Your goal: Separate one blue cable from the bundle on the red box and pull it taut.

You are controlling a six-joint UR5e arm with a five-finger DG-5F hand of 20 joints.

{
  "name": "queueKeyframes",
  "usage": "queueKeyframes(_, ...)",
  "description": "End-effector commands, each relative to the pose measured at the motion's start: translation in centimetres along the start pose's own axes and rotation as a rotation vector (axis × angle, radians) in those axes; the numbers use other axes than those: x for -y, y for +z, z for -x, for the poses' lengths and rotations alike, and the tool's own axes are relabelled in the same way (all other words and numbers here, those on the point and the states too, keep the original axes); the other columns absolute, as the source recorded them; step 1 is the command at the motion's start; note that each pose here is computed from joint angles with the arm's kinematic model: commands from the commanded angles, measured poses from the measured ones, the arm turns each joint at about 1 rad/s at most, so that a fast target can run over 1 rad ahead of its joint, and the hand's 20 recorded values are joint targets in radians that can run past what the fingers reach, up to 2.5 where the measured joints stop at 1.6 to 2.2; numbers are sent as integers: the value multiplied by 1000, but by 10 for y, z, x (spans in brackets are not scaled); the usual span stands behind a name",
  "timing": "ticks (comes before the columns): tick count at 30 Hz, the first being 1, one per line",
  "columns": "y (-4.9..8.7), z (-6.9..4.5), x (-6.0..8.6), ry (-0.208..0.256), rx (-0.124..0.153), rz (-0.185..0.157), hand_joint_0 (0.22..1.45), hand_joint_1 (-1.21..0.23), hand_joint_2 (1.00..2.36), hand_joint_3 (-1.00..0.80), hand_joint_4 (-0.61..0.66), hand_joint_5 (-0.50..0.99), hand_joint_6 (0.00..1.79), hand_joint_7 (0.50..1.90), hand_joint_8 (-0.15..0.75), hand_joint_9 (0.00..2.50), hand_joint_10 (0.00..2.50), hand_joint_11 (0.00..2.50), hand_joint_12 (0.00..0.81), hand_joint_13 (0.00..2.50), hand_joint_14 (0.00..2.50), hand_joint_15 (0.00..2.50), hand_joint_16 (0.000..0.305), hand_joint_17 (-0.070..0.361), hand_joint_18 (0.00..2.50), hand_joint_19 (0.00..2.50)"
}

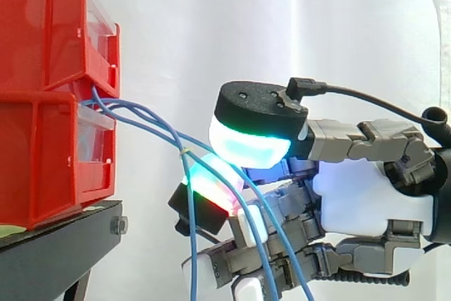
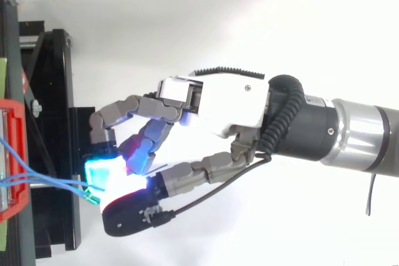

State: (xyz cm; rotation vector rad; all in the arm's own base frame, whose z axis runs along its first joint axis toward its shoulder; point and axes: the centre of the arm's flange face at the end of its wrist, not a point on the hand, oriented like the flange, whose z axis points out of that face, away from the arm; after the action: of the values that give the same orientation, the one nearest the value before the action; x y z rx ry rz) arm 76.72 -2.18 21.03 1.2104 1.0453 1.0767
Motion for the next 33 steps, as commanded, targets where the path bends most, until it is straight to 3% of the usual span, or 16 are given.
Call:
queueKeyframes(1,0,-2,0,-4,-4,0,579,-841,1026,26,41,-113,836,1315,338,1140,16,515,394,830,9,284,46,104,910,388)
queueKeyframes(6,0,-3,0,-4,-4,0,543,-723,1023,61,93,-83,857,1310,386,1270,10,447,459,892,7,250,61,137,1034,315)
queueKeyframes(10,0,-2,0,-4,-2,0,480,-603,1236,-10,67,-74,852,1295,380,1285,9,394,472,902,6,240,64,145,1050,308)
queueKeyframes(13,0,-1,-1,-4,0,1,475,-572,1266,-23,56,-71,847,1283,377,1286,9,376,473,899,7,242,65,145,1043,317)
queueKeyframes(16,0,-1,1,-5,-1,-1,449,-485,1411,-75,70,-69,843,1273,377,1291,11,379,478,902,6,244,66,148,1044,317)
queueKeyframes(19,0,-1,1,-5,-1,-1,448,-472,1421,-88,86,-69,844,1255,389,1290,9,381,483,896,6,243,66,149,1042,316)
queueKeyframes(24,0,1,1,-4,2,-2,470,-502,1291,-89,129,-72,836,1268,403,1281,12,419,488,892,6,254,67,150,1030,323)
queueKeyframes(26,0,1,0,-3,3,0,511,-530,1081,-89,134,-75,834,1264,403,1278,10,432,482,886,7,265,66,147,1015,334)
queueKeyframes(28,0,1,0,-2,3,0,520,-531,1002,-114,138,-75,833,1248,402,1276,12,433,479,884,7,263,65,146,1009,337)
queueKeyframes(33,0,1,1,-3,3,0,490,-527,1010,-326,144,-86,834,1269,363,1229,13,480,421,826,9,291,52,118,883,425)
